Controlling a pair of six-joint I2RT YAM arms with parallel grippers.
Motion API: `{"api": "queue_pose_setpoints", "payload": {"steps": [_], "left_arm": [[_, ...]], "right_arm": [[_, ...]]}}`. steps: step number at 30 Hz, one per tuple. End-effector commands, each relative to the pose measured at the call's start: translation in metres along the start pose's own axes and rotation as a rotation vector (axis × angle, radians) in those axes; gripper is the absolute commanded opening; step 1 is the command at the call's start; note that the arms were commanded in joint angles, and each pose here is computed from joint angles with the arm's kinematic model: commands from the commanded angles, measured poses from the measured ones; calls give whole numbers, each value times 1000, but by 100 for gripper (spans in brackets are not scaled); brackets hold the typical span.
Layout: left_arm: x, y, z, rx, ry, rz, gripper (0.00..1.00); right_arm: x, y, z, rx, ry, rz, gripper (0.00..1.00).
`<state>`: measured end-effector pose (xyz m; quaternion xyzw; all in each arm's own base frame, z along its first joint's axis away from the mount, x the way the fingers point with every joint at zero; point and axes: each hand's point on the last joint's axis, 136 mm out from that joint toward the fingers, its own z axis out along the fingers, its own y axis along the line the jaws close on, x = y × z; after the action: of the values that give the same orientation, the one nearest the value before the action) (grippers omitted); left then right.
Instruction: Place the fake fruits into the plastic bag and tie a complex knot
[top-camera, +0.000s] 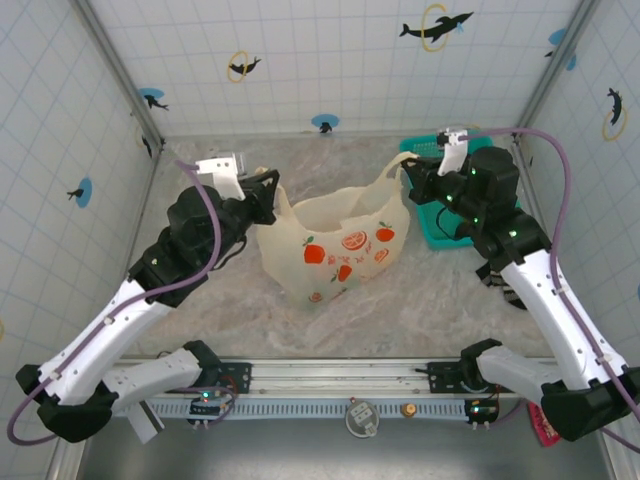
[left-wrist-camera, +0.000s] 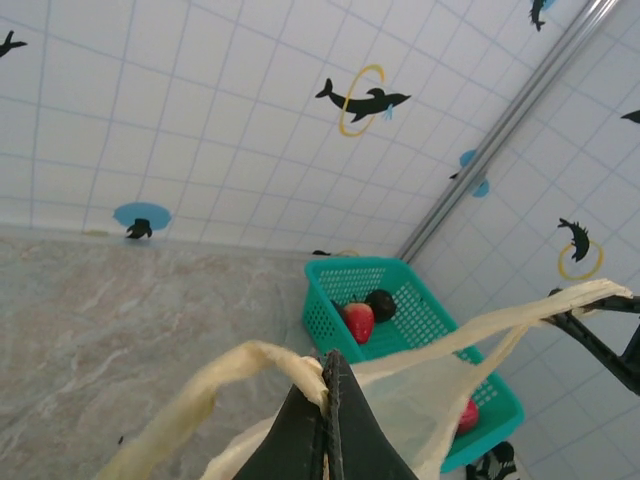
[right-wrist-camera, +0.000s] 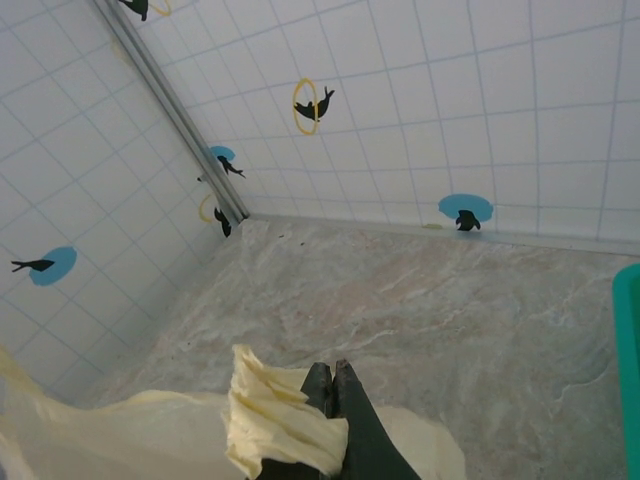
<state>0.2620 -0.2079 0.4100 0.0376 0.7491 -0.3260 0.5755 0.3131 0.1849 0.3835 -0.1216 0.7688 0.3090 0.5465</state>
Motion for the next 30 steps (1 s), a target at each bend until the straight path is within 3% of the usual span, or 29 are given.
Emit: {"api": "queue_pose_setpoints", "payload": {"steps": [1,7,13,16,22,24,27,30], "left_arm": [[-41,-12,-12,22,-122,19,0],[-70,-25,-19,39,-174,39,0],[-71,-28,-18,50,-170,43,0],[-62,-23,-15,44,-160,36,0],[-21,-12,9,45,-93,19,0],[-14,-14,15,57,-75,11,0],[-13,-21,19,91,-68,-1,0],[-17,-24,18,106,-78,-10,0]], "right_arm": [[-33,12,-9,-27,-69,0,0],[-66,19,-9,-27,-101,-34,0],[-77,22,-8,-30,-112,-34,0],[-62,14,-7,-10,-95,-17,0],[3,-20,12,52,5,54,0],[10,-24,15,58,21,60,16],[-8,-20,7,73,-22,28,43],[-37,-8,-11,91,-124,-71,55]]}}
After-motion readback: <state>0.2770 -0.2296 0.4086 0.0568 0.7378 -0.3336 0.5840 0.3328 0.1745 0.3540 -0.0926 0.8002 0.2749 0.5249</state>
